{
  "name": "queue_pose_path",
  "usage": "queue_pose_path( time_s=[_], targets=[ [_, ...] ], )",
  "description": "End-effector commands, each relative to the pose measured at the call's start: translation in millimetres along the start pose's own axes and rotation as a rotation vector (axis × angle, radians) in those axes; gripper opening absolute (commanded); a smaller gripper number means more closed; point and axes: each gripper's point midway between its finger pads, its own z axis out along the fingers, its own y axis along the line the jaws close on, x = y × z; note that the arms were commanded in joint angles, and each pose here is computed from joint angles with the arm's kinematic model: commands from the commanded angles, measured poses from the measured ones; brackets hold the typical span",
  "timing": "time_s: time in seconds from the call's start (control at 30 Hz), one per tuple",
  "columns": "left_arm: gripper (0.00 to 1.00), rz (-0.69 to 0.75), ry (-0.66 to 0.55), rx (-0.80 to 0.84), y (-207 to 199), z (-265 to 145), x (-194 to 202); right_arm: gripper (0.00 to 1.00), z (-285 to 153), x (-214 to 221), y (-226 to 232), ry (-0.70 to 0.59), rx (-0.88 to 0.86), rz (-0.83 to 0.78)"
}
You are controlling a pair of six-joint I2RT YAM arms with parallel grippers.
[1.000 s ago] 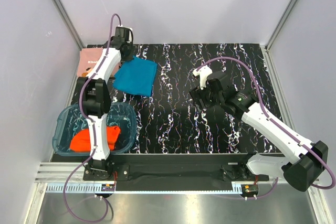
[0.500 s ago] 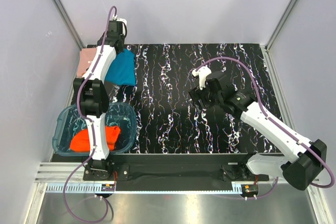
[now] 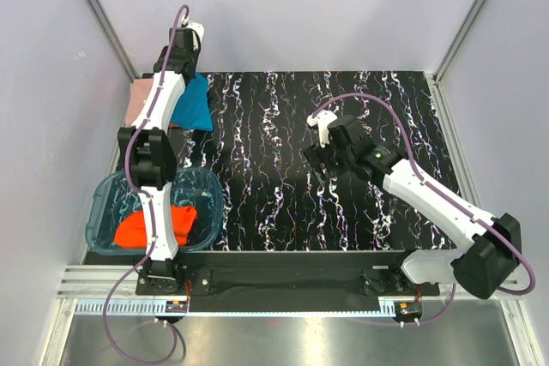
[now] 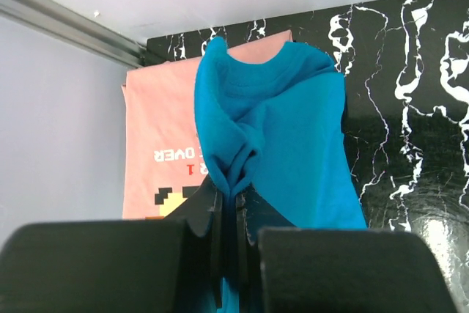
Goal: Fold and stack the t-shirts
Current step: Neatly place the folded tshirt to the corner
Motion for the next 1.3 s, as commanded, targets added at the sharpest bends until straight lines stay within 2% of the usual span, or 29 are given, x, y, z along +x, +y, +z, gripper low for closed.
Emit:
queue_pose_path(
  time_s=[0.0,0.73,0.83,1.27],
  targets=[
    [0.00,0.012,-0.129,-0.008,19.8,-1.2,-39.7,0.83,-4.7,-20.5,0.6,-0.043,-0.010,-0.004],
    [0.00,0.037,-0.145,-0.024,53.8,-17.5,-42.6,0.83,7.2,-23.2,3.1,-0.029,-0.024,-0.015],
    [0.00,0.026,-0.142,-0.045,71.4,-17.4,-39.6,0.83,6.9,-22.8,3.9,-0.029,-0.027,-0.016],
    [0.00,0.027,-0.179,-0.058,79.8,-25.4,-52.0,0.83,7.8,-22.6,5.1,-0.028,-0.033,-0.013]
  ],
)
